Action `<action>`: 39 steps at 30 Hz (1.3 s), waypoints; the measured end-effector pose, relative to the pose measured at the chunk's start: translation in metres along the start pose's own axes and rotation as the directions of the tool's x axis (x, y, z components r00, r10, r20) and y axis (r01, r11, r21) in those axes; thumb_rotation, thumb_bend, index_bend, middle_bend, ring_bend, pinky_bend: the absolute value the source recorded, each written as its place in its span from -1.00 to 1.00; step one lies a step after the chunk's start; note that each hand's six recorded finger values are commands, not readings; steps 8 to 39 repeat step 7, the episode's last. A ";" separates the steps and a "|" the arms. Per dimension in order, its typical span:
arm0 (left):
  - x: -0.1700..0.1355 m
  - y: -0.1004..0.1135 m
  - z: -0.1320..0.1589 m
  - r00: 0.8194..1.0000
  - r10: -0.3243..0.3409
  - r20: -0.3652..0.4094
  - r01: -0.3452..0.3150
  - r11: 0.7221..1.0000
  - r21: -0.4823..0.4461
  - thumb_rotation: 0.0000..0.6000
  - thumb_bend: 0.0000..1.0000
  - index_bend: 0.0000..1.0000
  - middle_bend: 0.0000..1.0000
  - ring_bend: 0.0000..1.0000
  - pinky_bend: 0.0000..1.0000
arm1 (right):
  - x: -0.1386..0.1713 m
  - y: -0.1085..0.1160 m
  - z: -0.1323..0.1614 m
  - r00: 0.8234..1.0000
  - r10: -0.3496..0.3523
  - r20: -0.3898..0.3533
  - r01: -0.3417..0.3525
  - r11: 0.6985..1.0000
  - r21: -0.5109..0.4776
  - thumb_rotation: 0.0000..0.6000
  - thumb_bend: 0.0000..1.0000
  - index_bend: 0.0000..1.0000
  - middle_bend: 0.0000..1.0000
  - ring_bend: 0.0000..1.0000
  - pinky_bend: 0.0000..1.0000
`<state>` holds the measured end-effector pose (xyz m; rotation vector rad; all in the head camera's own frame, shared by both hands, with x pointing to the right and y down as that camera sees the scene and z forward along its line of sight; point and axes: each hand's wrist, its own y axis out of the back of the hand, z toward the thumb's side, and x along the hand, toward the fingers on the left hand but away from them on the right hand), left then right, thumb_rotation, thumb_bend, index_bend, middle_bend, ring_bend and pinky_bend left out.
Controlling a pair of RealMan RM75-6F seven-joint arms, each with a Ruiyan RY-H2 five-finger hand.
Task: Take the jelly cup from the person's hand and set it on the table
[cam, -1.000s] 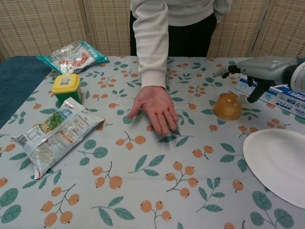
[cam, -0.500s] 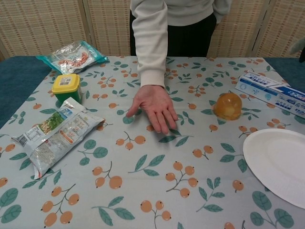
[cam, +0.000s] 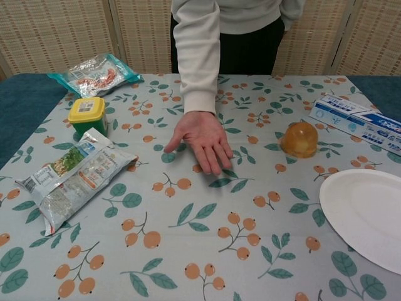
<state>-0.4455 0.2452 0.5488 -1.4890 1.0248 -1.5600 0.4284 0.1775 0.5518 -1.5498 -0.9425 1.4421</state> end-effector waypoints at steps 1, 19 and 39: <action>0.000 -0.001 0.001 1.000 -0.002 0.001 0.002 1.000 0.000 1.00 -0.44 -0.89 -0.92 -0.78 -0.87 | 0.006 0.000 -0.001 1.000 0.002 0.004 -0.002 1.000 -0.003 1.00 -0.29 -0.43 -0.30 -0.55 -0.28; 0.004 -0.001 0.005 1.000 -0.005 0.010 0.005 1.000 0.000 1.00 -0.44 -0.89 -0.92 -0.78 -0.87 | 0.025 -0.003 -0.004 1.000 0.023 0.017 -0.023 1.000 -0.013 1.00 -0.28 -0.43 -0.30 -0.55 -0.28; 0.004 -0.001 0.005 1.000 -0.005 0.010 0.005 1.000 0.000 1.00 -0.44 -0.89 -0.92 -0.78 -0.87 | 0.025 -0.003 -0.004 1.000 0.023 0.017 -0.023 1.000 -0.013 1.00 -0.28 -0.43 -0.30 -0.55 -0.28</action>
